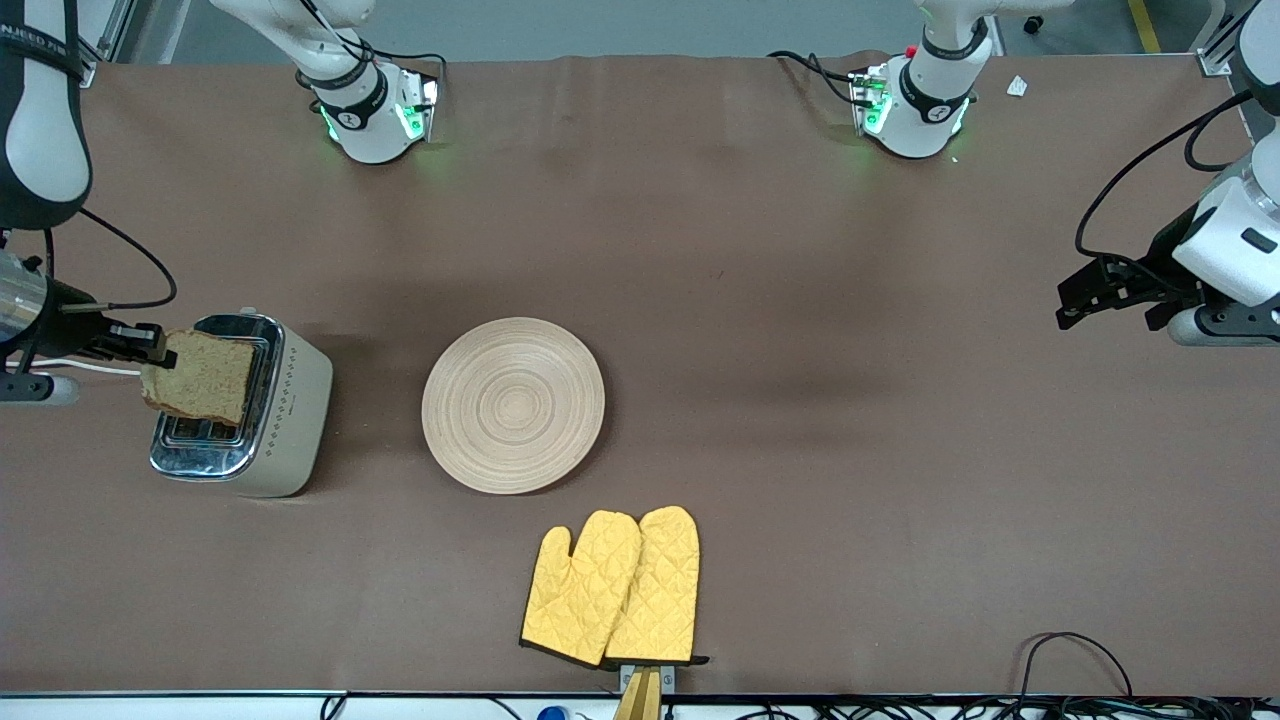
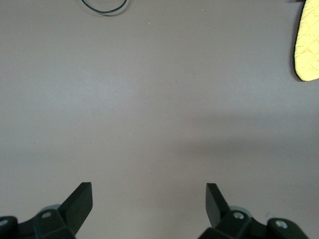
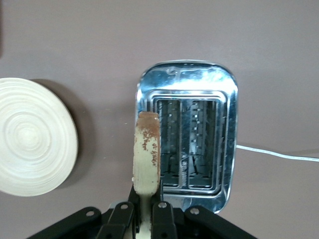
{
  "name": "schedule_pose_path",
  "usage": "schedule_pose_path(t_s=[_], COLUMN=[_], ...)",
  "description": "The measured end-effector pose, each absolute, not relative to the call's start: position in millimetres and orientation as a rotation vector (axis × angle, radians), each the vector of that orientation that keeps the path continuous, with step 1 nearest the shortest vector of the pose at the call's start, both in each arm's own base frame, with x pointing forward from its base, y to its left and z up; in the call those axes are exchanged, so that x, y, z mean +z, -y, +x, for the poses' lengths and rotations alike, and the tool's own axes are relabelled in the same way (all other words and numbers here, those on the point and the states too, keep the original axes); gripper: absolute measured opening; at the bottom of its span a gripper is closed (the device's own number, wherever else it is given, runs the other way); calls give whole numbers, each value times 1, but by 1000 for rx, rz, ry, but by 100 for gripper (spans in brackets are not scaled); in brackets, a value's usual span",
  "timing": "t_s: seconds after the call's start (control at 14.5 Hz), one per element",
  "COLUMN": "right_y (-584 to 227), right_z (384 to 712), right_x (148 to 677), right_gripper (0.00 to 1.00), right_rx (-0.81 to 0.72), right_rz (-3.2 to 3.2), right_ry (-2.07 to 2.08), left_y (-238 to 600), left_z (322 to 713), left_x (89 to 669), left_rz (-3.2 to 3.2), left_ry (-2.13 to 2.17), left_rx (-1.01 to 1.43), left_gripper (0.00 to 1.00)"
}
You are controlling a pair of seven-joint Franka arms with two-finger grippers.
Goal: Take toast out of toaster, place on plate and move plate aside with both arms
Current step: 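Grasp the bread slice with the right gripper and lift it out, then carry the bread with the right gripper over the wooden plate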
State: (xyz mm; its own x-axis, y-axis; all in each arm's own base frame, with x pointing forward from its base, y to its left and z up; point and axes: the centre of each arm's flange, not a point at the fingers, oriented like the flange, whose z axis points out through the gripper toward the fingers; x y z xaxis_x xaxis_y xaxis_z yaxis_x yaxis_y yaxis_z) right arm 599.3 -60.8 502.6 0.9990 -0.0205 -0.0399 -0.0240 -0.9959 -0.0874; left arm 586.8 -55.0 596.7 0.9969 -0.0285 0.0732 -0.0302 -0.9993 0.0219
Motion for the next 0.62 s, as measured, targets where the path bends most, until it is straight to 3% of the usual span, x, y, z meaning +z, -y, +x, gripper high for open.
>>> schedule_pose_path(t_s=[0.34,0.62], right_y=[4,-86], right_z=[608,616], right_x=[499,473], right_gripper=[11,11], right_rx=[30,1], right_rz=[-2976,-2958], right_ry=[-35,-98], left_y=[54,54], left_z=[585,575], left_x=[607,613], left_rz=[3115,3120], left_ry=[44,46], left_rx=[133,78], left_gripper=[100,100])
